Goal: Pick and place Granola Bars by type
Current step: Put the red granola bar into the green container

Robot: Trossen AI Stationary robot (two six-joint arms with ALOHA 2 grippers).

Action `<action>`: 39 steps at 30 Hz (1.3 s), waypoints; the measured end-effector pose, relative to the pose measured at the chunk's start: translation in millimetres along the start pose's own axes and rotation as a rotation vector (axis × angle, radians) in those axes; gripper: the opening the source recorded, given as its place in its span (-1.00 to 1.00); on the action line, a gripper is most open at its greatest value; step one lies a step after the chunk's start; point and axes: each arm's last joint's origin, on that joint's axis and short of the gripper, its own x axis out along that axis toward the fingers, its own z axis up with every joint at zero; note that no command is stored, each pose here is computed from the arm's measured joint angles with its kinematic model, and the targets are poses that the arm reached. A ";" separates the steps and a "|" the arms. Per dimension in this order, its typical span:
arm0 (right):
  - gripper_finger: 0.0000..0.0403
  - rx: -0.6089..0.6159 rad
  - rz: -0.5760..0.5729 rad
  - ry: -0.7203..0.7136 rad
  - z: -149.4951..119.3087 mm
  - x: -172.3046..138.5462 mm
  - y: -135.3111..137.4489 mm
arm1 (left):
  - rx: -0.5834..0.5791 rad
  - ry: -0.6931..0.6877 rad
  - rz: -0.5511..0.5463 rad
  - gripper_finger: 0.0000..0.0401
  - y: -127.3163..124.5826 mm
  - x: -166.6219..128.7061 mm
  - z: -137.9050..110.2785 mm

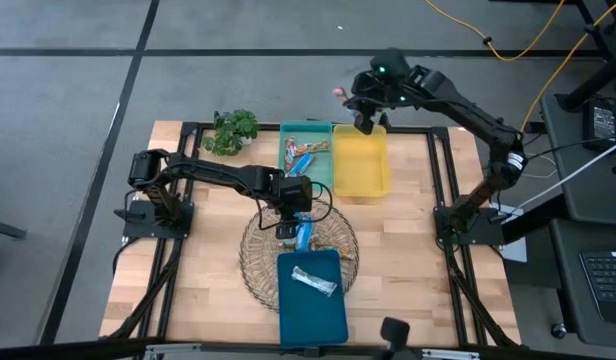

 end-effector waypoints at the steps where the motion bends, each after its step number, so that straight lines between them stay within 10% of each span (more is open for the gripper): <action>1: -0.79 -0.006 0.008 -0.014 4.9 1.2 0.4 | 0.000 0.000 0.000 -0.13 -0.1 0.0 0.0; 11: -0.79 -0.032 0.077 0.015 24.2 59.6 -3.7 | -0.015 -0.006 0.000 -0.14 -0.1 0.0 0.6; 25: -0.79 0.021 0.277 0.244 -18.9 172.2 4.4 | -0.014 -0.005 -0.010 -0.14 -8.2 0.5 0.6; 39: -0.78 0.006 0.378 0.314 -32.6 212.7 33.7 | -0.021 -0.028 -0.011 -0.16 -8.2 0.5 2.8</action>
